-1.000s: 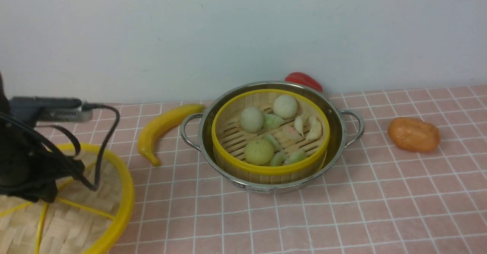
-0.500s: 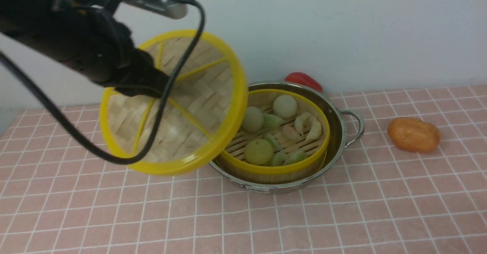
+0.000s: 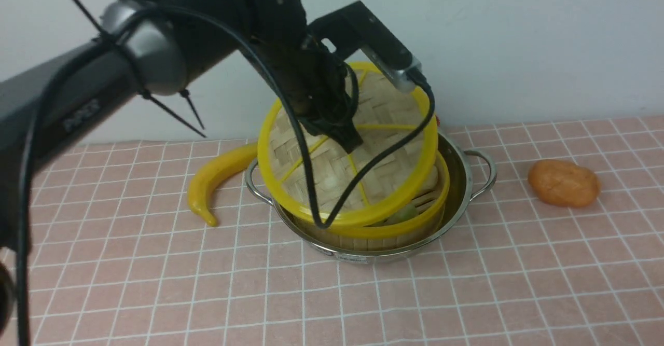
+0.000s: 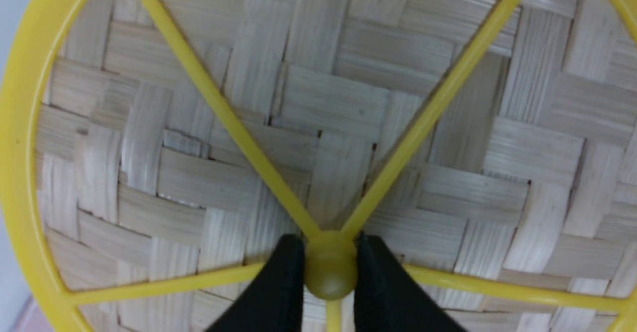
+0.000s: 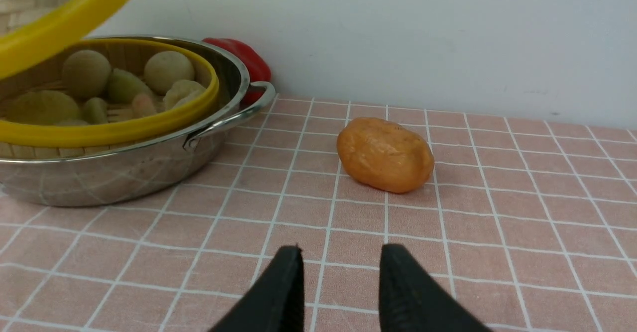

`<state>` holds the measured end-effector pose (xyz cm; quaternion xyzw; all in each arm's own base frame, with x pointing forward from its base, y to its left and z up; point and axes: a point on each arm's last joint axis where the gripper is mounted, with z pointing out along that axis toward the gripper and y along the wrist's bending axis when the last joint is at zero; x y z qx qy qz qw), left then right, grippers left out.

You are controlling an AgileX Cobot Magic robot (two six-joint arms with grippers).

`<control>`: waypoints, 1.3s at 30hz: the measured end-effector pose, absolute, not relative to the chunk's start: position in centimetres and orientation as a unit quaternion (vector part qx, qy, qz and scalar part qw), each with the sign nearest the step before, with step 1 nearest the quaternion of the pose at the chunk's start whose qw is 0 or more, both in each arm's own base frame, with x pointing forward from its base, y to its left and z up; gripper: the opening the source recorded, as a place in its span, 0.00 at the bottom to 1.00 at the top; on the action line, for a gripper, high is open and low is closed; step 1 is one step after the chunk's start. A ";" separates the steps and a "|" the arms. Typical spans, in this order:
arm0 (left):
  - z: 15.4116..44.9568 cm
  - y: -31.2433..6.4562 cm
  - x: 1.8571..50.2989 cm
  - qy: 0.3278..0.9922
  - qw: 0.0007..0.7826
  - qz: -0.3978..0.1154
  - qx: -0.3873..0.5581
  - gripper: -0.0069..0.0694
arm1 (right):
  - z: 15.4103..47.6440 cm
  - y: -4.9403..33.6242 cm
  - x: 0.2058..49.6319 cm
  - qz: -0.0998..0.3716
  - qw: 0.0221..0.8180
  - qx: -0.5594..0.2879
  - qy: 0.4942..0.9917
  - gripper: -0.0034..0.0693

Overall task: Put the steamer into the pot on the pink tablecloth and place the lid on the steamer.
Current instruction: 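Place the yellow bamboo steamer lid onto the steamer in the pot with the left gripper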

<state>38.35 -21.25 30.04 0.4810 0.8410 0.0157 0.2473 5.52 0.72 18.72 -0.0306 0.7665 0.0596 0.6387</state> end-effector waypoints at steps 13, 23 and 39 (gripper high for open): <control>27.9 -22.9 39.8 0.829 0.256 0.034 0.496 0.25 | 18.7 0.7 5.5 0.060 0.639 -0.031 0.767 0.38; 26.4 -23.2 40.3 0.832 0.241 0.036 0.499 0.25 | 18.7 0.7 5.5 0.060 0.639 -0.031 0.767 0.38; 26.1 -23.7 41.0 0.809 0.277 0.042 0.517 0.25 | 18.7 0.7 5.5 0.060 0.639 -0.031 0.767 0.38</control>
